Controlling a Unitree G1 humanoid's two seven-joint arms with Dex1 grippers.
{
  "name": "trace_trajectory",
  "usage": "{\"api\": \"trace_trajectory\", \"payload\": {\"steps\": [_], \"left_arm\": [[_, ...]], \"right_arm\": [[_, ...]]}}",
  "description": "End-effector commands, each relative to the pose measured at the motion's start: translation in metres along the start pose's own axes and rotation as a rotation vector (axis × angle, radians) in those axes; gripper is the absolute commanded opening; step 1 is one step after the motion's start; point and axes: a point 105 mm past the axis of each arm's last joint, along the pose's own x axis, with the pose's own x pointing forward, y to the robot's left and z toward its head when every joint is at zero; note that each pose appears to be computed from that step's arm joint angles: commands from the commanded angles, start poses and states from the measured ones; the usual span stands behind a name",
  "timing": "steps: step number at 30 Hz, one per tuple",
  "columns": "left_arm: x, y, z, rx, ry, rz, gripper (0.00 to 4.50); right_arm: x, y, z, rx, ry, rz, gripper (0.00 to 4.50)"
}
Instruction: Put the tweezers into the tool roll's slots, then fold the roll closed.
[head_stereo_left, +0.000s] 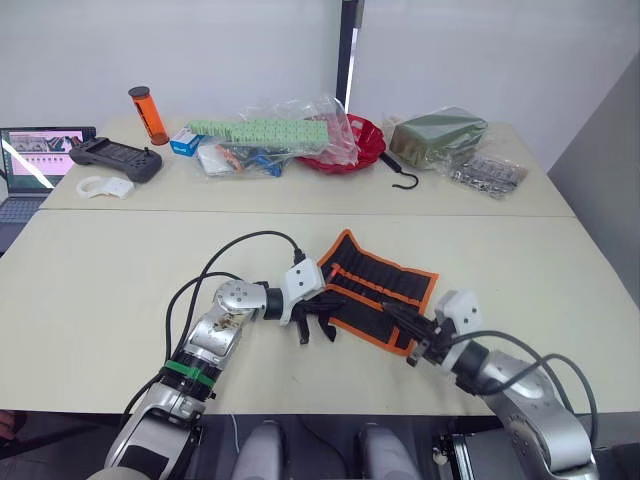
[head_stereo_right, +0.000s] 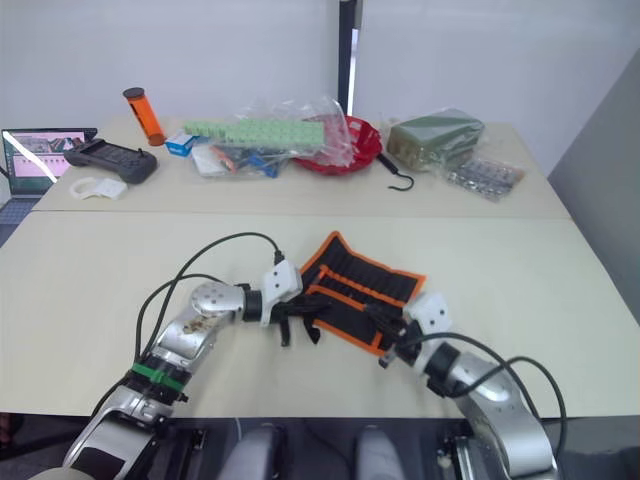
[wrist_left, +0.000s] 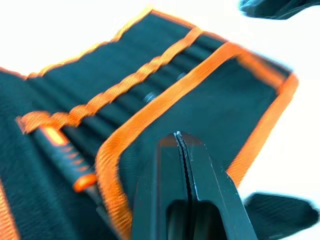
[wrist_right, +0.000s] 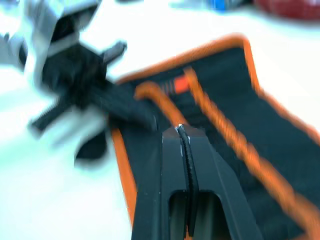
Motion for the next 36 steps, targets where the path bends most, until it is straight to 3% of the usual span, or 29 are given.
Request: {"api": "trace_trajectory", "payload": {"steps": [1, 6, 13, 22, 26, 29, 33, 36], "left_arm": [[-0.002, 0.002, 0.015, 0.023, -0.034, 0.023, 0.01], [0.002, 0.004, 0.005, 0.007, 0.004, 0.069, 0.01], [0.005, 0.021, -0.025, -0.031, 0.085, 0.187, 0.01], [0.003, 0.015, -0.023, -0.063, 0.057, 0.154, 0.01], [-0.006, 0.018, 0.004, -0.068, -0.049, 0.137, 0.01], [-0.018, 0.022, 0.051, -0.097, -0.23, 0.098, 0.01], [-0.029, 0.04, 0.072, -0.086, -0.23, 0.127, 0.01], [-0.032, 0.066, 0.07, -0.17, -0.175, 0.191, 0.86]], "right_arm": [[0.013, 0.001, -0.008, -0.016, 0.038, -0.03, 0.0], [0.026, 0.003, -0.029, 0.022, 0.097, -0.083, 0.0], [0.021, -0.003, -0.042, 0.027, 0.143, -0.155, 0.0], [-0.003, -0.023, -0.057, -0.003, 0.213, -0.245, 0.0], [0.003, -0.009, -0.014, 0.009, 0.015, -0.125, 0.0], [0.002, 0.005, 0.019, 0.013, -0.089, -0.023, 0.0], [-0.002, 0.005, 0.023, 0.002, -0.035, 0.012, 0.0], [-0.005, 0.003, 0.019, -0.045, 0.037, 0.032, 0.88]]}}
